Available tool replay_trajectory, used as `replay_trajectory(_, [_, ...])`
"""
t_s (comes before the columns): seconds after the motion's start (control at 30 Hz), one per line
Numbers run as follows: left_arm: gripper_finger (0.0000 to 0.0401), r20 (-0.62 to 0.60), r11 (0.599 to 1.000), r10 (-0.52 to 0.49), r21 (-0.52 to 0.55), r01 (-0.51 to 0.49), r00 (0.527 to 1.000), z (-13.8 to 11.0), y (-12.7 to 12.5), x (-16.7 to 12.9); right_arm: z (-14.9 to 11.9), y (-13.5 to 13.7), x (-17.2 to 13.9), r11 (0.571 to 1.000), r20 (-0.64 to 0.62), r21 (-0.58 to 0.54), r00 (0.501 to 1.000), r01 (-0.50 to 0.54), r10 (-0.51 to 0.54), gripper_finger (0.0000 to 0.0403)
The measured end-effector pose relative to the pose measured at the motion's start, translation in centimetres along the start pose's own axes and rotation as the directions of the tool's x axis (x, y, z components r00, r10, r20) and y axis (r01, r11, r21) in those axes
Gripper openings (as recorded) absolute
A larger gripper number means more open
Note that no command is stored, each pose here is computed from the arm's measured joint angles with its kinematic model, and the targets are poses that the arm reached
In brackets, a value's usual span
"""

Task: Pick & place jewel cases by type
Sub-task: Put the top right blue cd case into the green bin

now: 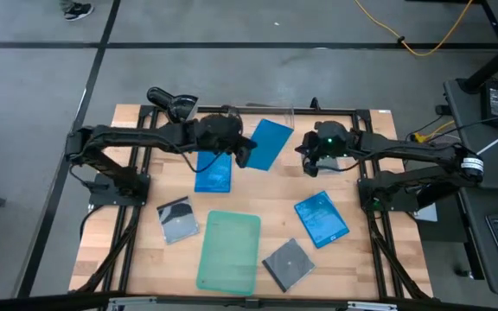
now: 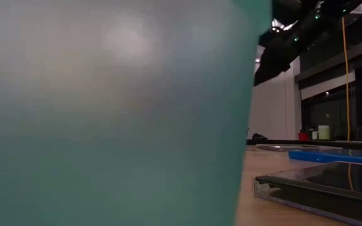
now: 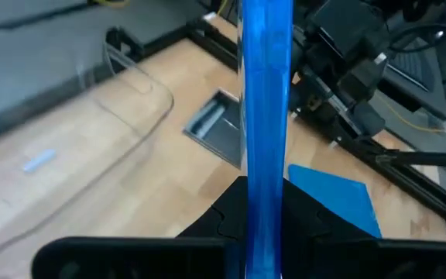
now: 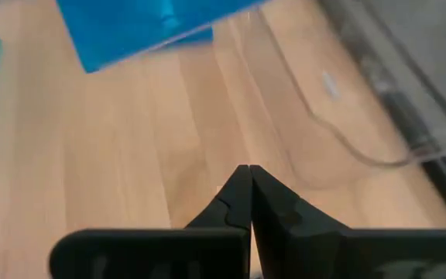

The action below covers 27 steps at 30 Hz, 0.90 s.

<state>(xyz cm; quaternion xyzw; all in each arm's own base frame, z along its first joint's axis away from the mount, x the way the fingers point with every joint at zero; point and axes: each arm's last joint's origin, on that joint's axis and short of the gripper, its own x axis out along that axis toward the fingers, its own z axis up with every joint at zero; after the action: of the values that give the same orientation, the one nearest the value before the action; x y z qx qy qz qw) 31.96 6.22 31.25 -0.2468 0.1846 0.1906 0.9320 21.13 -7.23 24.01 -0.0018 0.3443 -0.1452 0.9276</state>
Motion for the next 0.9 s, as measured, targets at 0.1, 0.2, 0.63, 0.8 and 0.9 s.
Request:
replay_trajectory(0.1, [0.0031,0.021,0.998,-0.002,0.066,0.0,1.0,0.4,-0.2,-1.2,0.1,0.2,-0.7,1.0,0.112,0.004,0.993,-0.019,0.019,0.0006])
replay_trajectory(0.2, [0.0031,0.033,0.987,-0.019,0.161,0.014,0.999,0.6,-0.6,-2.1,-0.5,0.5,-1.5,0.999,0.224,0.019,0.973,-0.051,0.045,0.0006])
replay_trajectory(0.63, [0.0031,0.026,0.929,-0.097,0.361,0.081,0.995,0.0,-2.6,-3.0,-0.9,1.2,-5.1,0.989,0.493,-0.076,0.857,-0.129,0.149,0.0006])
replay_trajectory(0.8, [0.0031,0.053,0.912,-0.125,0.4,0.094,0.991,0.1,-3.1,-3.3,-0.7,1.2,-5.3,0.989,0.515,-0.077,0.845,-0.124,0.147,0.0006])
replay_trajectory(0.9, [0.0031,0.079,0.913,-0.141,0.397,0.099,0.987,0.4,-3.2,-3.5,-0.7,1.2,-5.3,0.989,0.515,-0.071,0.845,-0.128,0.147,0.0006])
